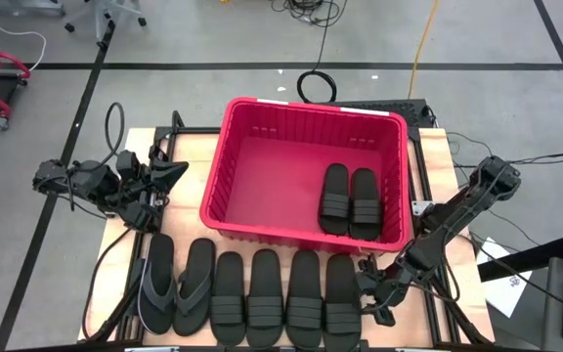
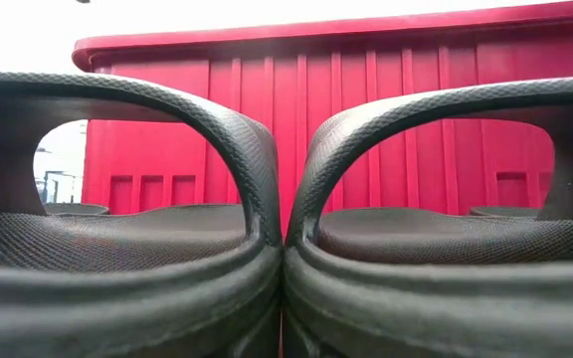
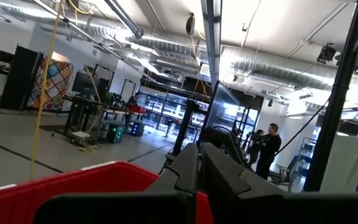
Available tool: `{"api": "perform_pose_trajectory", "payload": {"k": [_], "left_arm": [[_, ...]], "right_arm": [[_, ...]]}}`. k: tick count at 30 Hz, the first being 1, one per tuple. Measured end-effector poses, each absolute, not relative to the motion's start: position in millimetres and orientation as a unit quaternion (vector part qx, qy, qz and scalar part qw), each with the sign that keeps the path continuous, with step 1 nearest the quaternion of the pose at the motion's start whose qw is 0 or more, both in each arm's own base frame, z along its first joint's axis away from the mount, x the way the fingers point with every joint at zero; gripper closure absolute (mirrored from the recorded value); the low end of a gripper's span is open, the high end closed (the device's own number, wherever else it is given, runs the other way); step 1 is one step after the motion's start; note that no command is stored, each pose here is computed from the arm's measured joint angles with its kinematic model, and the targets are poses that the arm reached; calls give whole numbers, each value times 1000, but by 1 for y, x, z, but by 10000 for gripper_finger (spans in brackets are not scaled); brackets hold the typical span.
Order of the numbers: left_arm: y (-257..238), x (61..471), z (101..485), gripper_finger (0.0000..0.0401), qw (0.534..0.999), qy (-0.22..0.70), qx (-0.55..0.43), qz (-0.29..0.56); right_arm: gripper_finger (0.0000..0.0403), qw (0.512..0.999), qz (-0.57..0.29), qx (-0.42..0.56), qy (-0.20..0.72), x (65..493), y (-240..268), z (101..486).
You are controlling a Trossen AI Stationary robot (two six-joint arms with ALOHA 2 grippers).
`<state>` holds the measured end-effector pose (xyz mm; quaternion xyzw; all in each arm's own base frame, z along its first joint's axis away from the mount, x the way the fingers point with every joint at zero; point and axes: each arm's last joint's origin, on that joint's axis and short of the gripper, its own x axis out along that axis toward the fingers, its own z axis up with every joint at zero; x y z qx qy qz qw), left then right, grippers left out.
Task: Pick and place slides into bin
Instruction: Put the black slide into the red bin
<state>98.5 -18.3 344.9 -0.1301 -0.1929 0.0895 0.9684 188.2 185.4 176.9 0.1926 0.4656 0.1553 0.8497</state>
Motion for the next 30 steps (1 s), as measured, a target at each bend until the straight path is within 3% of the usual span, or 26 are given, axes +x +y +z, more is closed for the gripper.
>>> {"api": "perform_pose_trajectory", "payload": {"k": [6,13,30], "left_arm": [[-18,99,345,377,969,-193,-129,90],[-18,99,345,377,969,-193,-128,90],[-19,101,339,377,974,-163,-128,94]], "right_arm": [[169,866,134,263,404,191,172,160],[172,878,161,244,380,193,172,162],[193,860,205,221,411,194,178,152]]}}
